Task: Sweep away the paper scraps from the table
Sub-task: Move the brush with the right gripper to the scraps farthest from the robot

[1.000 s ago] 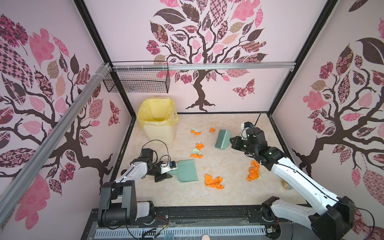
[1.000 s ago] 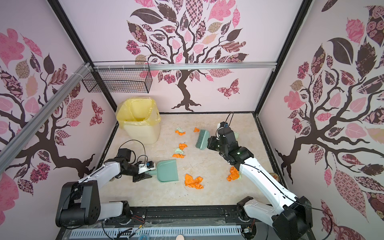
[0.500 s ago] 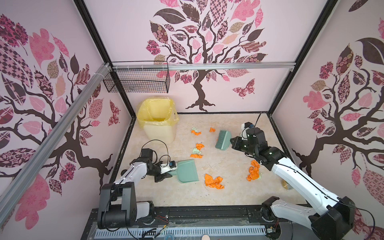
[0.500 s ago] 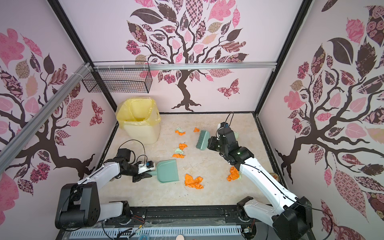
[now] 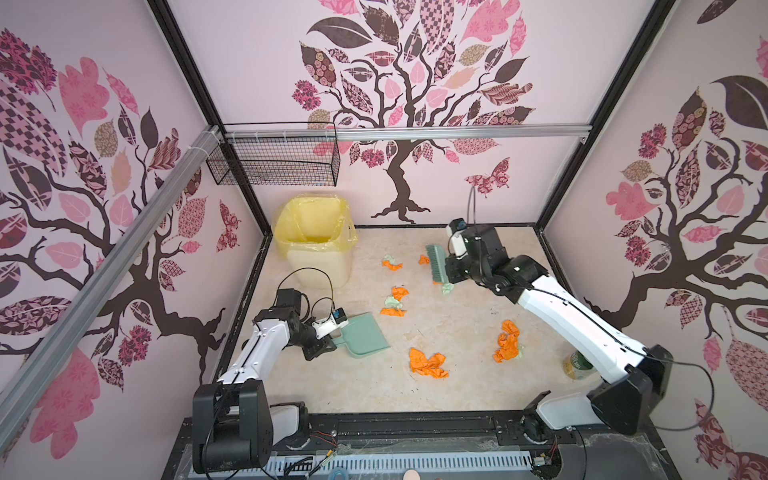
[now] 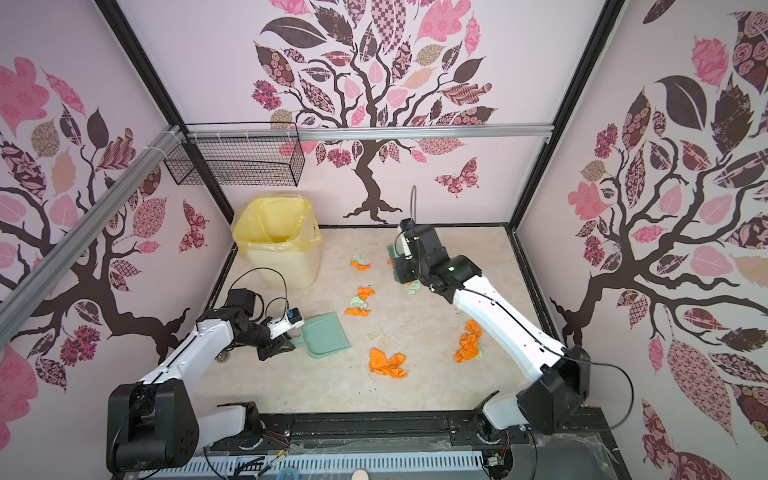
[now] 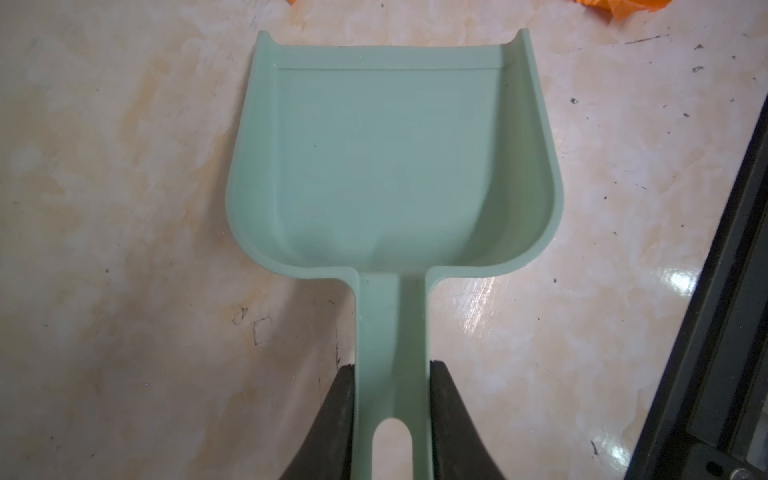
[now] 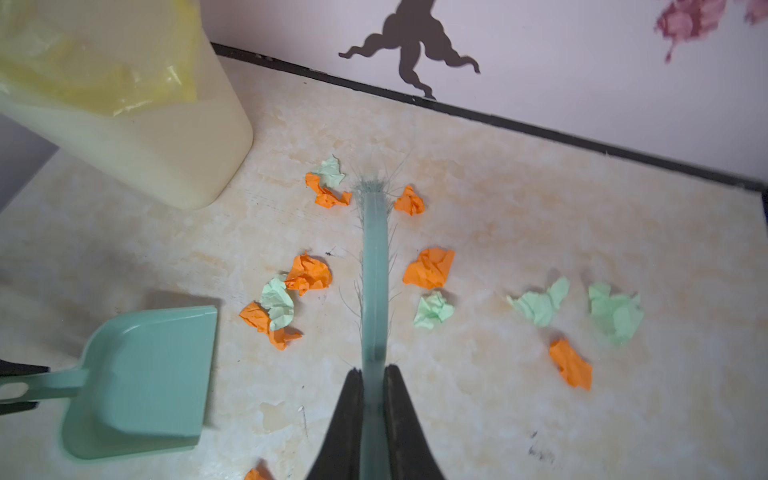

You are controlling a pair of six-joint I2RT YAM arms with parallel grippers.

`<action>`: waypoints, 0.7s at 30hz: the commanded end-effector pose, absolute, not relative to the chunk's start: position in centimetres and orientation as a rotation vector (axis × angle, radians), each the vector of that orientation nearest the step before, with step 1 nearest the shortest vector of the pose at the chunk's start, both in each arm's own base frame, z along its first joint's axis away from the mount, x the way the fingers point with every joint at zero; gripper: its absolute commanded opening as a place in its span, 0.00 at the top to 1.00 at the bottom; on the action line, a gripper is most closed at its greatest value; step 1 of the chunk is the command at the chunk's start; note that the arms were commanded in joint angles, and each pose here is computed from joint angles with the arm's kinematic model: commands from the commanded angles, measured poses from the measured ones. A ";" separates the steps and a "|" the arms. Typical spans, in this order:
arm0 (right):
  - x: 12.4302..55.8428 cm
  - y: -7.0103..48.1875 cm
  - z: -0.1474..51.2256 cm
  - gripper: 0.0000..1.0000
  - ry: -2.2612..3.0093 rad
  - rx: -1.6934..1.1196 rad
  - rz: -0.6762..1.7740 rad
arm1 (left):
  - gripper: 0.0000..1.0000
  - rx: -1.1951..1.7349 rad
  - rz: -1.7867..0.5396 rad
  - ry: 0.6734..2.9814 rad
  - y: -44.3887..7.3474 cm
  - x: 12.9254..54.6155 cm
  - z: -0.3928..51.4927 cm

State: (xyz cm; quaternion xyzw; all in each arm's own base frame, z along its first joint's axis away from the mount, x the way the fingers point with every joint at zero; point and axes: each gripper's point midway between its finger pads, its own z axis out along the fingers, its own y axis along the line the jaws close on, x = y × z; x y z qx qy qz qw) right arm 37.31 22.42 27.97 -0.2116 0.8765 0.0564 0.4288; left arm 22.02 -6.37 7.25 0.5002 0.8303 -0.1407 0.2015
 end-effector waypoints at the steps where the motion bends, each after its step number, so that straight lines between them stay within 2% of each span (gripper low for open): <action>1: 40.4 23.2 26.4 1.00 2.111 -0.888 -0.247 | 1.00 1.300 -0.363 2.425 -5.5 21.1 7.2; 7: 49.9 26.7 26.1 1.00 1.866 -1.089 -0.679 | 1.00 1.254 -0.345 2.470 -5.2 20.0 7.3; 11: 54.4 29.7 24.3 1.00 1.696 -1.229 -0.840 | 1.00 1.223 -0.372 2.488 -5.4 19.7 6.6; 14: 55.8 32.2 22.5 1.00 1.583 -1.323 -0.820 | 1.00 1.207 -0.394 2.492 -5.6 19.6 6.4; 21: 54.9 35.7 16.6 1.00 1.513 -1.541 -0.668 | 1.00 1.202 -0.411 2.495 -5.7 19.8 5.8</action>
